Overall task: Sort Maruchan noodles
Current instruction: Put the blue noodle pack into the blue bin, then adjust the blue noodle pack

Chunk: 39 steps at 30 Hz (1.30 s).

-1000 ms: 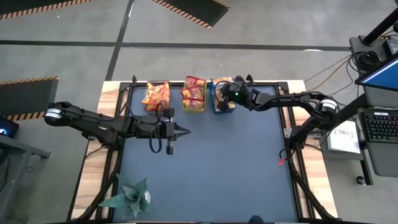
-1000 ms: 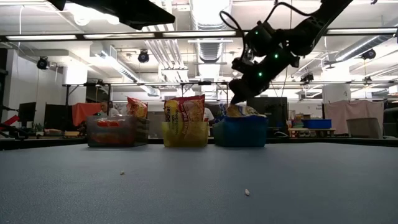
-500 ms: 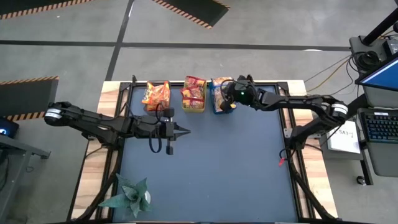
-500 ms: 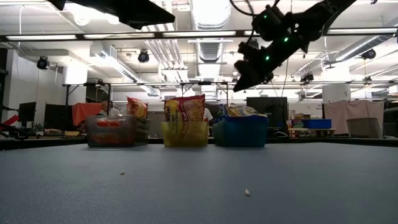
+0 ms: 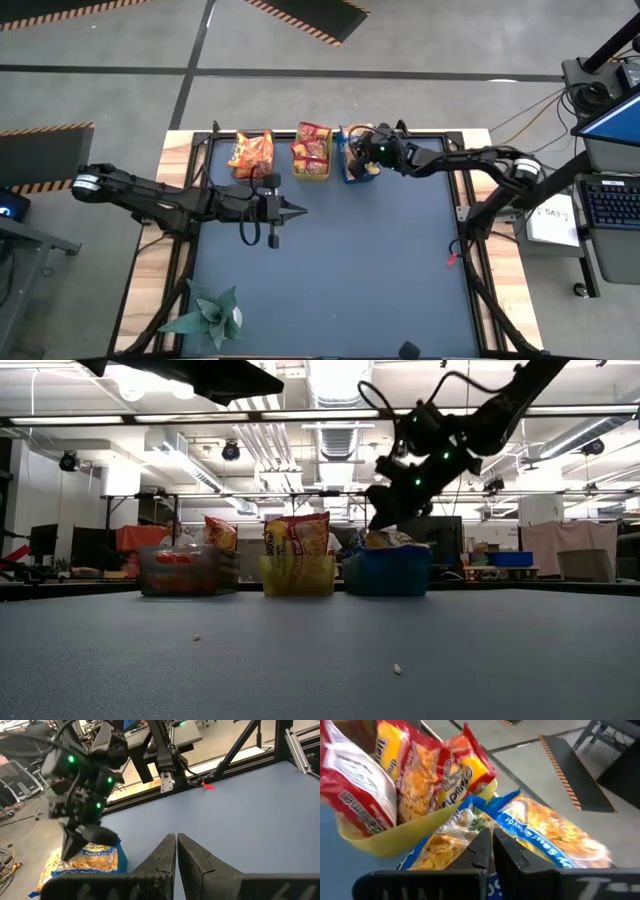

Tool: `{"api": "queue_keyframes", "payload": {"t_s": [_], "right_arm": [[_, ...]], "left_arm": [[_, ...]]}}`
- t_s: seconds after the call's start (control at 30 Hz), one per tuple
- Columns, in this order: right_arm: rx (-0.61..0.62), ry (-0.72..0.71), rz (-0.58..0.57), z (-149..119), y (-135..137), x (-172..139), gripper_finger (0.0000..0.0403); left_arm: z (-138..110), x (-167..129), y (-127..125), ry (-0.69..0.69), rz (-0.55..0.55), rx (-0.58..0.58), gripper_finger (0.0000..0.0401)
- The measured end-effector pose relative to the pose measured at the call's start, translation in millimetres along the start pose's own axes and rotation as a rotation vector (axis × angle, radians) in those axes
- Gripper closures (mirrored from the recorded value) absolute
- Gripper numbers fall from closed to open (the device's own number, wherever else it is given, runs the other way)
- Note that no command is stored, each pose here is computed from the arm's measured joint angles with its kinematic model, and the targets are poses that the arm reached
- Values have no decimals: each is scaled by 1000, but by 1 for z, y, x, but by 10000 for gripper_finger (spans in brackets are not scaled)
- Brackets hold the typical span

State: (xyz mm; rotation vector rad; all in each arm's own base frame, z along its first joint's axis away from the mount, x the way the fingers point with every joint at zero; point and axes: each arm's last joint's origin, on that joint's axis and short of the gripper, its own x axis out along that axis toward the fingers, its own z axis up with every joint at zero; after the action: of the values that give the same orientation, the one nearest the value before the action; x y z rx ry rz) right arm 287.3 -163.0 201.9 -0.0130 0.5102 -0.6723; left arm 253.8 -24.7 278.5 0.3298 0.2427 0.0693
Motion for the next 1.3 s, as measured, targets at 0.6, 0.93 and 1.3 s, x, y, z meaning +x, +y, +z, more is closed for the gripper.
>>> {"api": "queue_keyframes", "payload": {"t_s": [0.6, 0.93, 1.3], "right_arm": [[9, 21, -3, -5, -2, 5, 391], [-4, -82, 169, 20, -3, -51, 391], [-31, -231, 390, -28, 7, -102, 390]], "left_arm": [[-1, 0, 0, 8, -2, 1, 401], [-4, -12, 1, 81, -25, 15, 401], [-28, -75, 10, -39, 12, -76, 401]]}}
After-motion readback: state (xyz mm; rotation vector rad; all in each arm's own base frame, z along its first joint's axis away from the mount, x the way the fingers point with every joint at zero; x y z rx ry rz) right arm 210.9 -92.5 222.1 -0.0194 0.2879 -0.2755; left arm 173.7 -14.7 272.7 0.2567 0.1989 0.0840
